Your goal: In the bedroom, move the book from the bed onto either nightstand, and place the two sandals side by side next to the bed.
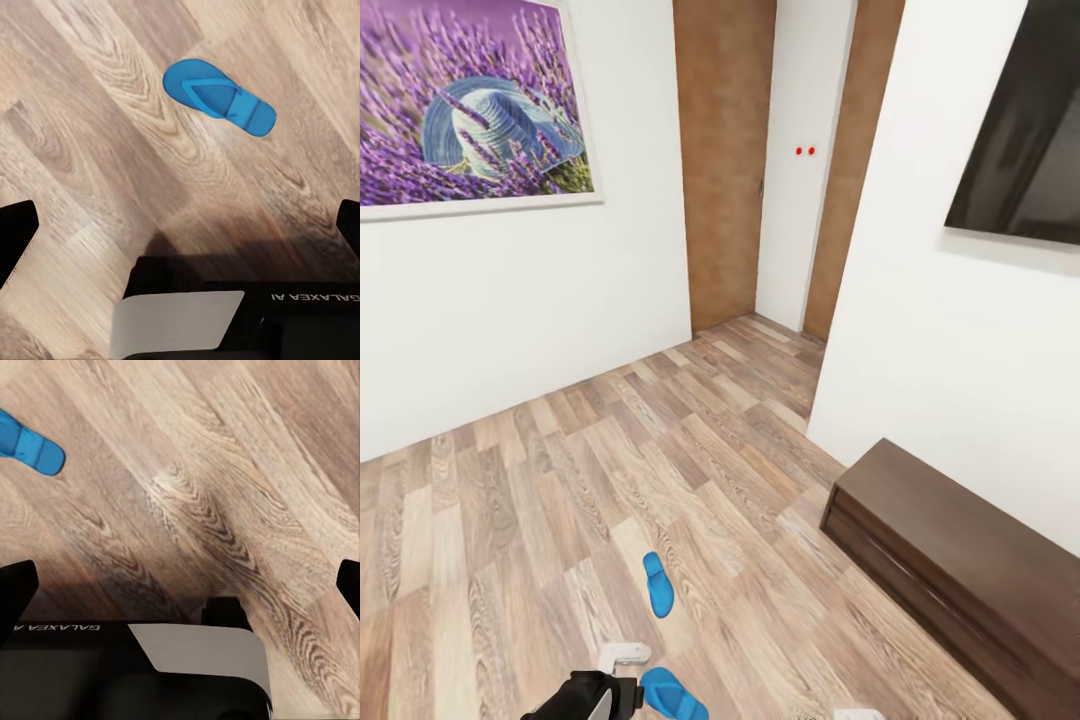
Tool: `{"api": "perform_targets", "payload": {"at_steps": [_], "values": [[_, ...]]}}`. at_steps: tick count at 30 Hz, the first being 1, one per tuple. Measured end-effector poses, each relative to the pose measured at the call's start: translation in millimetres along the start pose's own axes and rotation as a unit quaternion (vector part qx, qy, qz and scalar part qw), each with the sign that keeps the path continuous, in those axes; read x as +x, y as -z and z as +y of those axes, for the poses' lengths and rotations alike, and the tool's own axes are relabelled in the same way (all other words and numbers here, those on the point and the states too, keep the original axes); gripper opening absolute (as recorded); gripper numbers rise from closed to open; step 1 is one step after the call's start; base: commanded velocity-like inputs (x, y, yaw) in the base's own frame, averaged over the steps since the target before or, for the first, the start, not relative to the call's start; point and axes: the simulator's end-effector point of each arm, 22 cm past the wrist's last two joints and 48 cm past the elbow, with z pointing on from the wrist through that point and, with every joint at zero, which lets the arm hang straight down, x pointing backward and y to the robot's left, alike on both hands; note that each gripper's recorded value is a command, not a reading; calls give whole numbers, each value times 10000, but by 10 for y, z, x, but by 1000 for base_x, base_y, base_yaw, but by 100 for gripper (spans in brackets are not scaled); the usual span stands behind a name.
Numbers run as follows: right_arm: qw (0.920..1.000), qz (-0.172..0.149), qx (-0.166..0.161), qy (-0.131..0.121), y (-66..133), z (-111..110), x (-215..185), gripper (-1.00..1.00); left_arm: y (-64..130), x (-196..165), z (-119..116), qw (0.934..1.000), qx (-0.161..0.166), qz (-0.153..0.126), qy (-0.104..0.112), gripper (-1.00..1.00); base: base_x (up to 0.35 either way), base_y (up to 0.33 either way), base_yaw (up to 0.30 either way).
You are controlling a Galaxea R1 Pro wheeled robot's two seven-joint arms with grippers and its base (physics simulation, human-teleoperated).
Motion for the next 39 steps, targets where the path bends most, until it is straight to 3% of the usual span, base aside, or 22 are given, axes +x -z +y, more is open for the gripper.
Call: {"api": "perform_targets", "payload": {"at_steps": [39], "values": [[10000,2,-1,0,0,1,1,100,0,-4,-2,10000,1,-9,-4,100,0,9,-284]]}}
